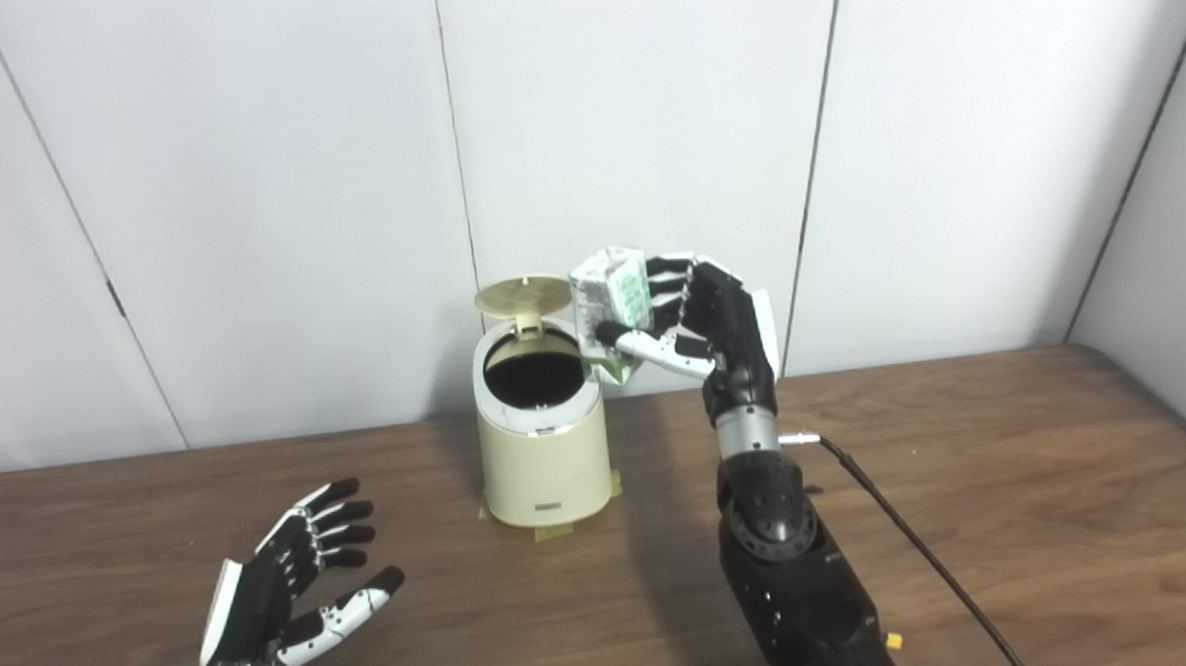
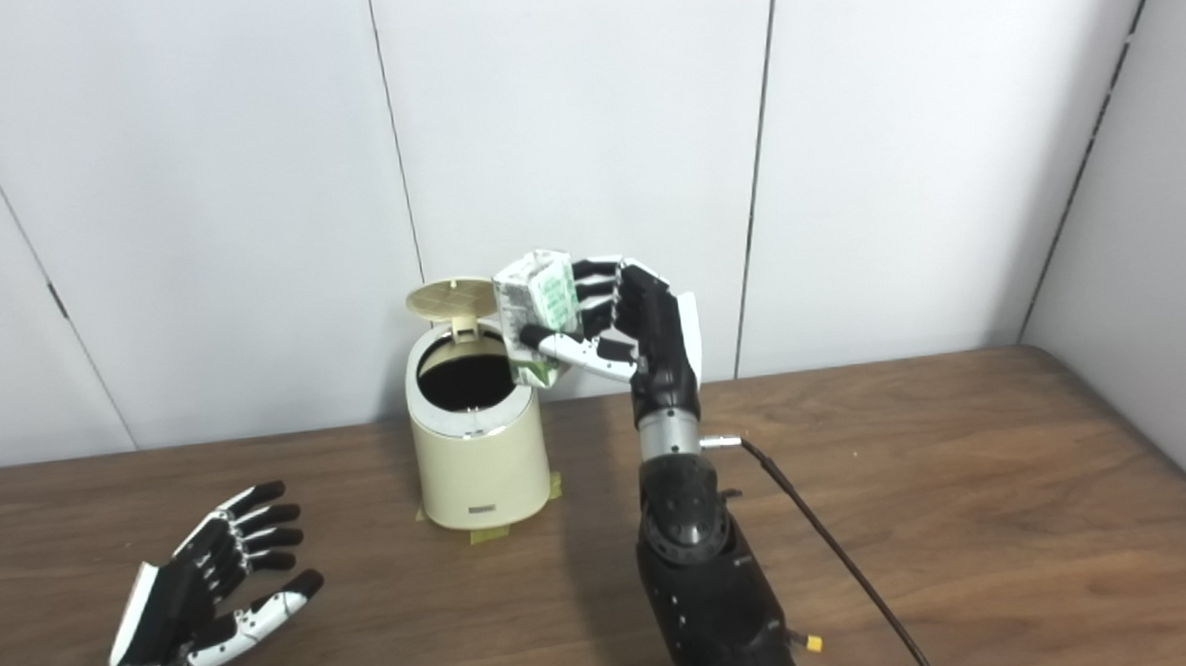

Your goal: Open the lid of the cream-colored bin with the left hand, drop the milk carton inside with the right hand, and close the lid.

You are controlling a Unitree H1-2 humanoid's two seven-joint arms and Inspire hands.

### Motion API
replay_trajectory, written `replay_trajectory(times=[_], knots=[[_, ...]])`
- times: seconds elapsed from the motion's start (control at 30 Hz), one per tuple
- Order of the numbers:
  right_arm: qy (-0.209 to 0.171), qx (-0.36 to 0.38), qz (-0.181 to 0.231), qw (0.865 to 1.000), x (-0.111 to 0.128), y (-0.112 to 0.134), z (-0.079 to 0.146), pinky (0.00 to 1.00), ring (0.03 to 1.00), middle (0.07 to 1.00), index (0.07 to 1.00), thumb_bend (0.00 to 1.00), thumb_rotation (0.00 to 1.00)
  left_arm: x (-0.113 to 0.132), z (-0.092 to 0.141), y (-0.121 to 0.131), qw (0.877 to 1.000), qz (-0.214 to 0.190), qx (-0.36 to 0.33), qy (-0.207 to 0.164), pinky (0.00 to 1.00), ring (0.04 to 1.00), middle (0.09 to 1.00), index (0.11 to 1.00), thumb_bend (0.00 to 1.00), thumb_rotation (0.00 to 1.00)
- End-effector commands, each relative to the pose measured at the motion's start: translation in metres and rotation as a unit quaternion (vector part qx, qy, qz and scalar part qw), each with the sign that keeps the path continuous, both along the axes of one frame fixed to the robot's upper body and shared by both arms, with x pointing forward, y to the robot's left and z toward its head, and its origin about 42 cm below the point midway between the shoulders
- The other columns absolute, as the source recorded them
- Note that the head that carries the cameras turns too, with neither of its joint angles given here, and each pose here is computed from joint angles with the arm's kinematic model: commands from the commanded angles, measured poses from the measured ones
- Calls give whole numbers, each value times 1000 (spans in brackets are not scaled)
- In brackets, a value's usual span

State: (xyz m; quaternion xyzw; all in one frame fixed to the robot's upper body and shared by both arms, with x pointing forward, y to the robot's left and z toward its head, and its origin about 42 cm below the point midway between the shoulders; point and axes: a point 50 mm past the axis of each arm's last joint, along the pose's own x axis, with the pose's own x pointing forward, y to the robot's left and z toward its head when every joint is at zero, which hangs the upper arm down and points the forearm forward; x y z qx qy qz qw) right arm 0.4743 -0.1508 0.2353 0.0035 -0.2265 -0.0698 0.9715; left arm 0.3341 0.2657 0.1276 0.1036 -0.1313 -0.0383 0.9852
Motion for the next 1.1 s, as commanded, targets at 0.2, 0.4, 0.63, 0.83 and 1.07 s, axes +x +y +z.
replay_trajectory(times=[0.2, 0.4, 0.63, 0.83, 1.07], knots=[[-58, -37, 18, 997, 17, 19, 45, 283, 335, 446, 510, 526, 0, -7, -4, -19, 1000, 1, -16, -4, 624, 691, 747, 802, 723, 127], [-50, -43, 24, 998, 23, 27, 44, 281, 329, 441, 516, 525, 0, -7, -3, -24, 1000, 4, -19, -7, 629, 690, 744, 801, 731, 139], [-43, -50, 34, 997, 32, 38, 39, 276, 329, 445, 515, 525, 0, -9, -1, -30, 1000, 8, -23, -6, 626, 694, 745, 800, 723, 123], [-46, -101, 33, 993, 38, 47, 35, 280, 333, 452, 510, 526, 0, -12, 2, -34, 1000, 11, -22, -3, 618, 698, 748, 797, 713, 108], [-52, -93, 50, 993, 38, 53, 34, 277, 336, 455, 502, 527, 0, -12, 1, -35, 1000, 12, -20, -4, 617, 699, 749, 800, 715, 113]])
